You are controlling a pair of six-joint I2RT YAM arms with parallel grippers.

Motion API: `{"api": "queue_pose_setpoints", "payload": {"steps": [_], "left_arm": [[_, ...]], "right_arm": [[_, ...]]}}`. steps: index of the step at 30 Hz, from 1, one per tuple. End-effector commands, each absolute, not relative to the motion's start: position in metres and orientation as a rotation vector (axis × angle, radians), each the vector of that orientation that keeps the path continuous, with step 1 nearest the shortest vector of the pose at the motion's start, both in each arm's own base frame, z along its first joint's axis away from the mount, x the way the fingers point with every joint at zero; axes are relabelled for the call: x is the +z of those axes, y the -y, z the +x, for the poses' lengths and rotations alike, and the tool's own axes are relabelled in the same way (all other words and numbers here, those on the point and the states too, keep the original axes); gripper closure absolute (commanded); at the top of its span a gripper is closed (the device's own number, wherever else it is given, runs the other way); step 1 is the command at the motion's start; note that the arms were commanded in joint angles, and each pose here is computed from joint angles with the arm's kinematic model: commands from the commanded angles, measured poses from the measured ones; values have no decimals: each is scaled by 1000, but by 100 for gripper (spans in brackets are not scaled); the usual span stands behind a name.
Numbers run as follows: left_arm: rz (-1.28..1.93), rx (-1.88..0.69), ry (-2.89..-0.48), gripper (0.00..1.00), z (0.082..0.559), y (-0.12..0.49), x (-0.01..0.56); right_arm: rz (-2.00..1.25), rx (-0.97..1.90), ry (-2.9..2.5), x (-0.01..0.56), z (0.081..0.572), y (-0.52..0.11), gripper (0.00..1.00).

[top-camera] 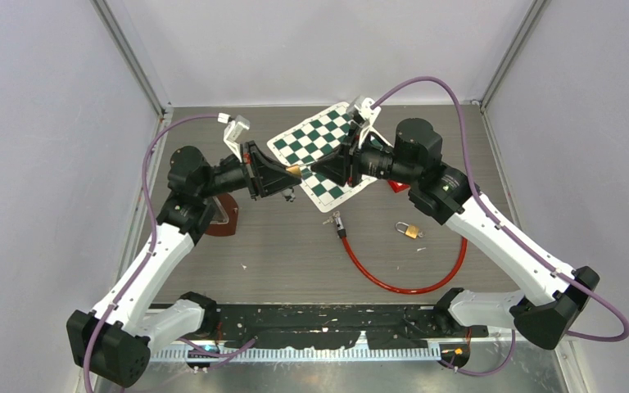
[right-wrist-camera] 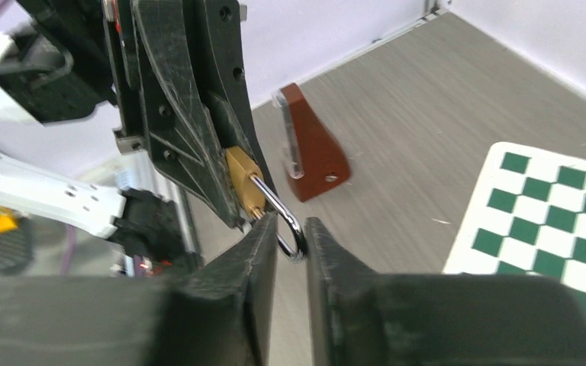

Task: Lock with the key
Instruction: Lock the lock.

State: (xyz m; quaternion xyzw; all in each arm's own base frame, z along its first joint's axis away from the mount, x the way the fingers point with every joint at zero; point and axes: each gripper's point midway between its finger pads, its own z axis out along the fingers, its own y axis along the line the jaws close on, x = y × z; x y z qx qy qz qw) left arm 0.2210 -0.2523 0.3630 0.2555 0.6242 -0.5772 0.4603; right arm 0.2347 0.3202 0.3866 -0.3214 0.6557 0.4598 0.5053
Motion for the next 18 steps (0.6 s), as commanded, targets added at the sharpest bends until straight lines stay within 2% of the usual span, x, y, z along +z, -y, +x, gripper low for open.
{"api": "queue_pose_setpoints", "payload": {"steps": [1, 3, 5, 9, 11, 14, 18], "left_arm": [[567, -1375, -1475, 100, 229, 250, 381], [532, -1384, -1490, 100, 233, 250, 379], [501, -1396, -1472, 100, 235, 249, 385], [406, -1483, -1414, 100, 235, 249, 408], [385, -1541, -1377, 100, 234, 250, 414], [365, -1576, -1360, 100, 235, 251, 415], [356, -1594, -1334, 100, 234, 250, 421]], "right_arm": [[-714, 1261, -1422, 428, 217, -311, 26], [-692, 1294, -1377, 432, 213, -309, 14], [-649, 1314, -1352, 437, 213, -307, 10], [-441, 1351, -1388, 443, 234, -305, 9], [-356, 1389, -1357, 450, 244, -307, 10], [-287, 1447, -1357, 448, 258, -317, 19], [-240, 1535, -1326, 452, 263, -325, 24]]}}
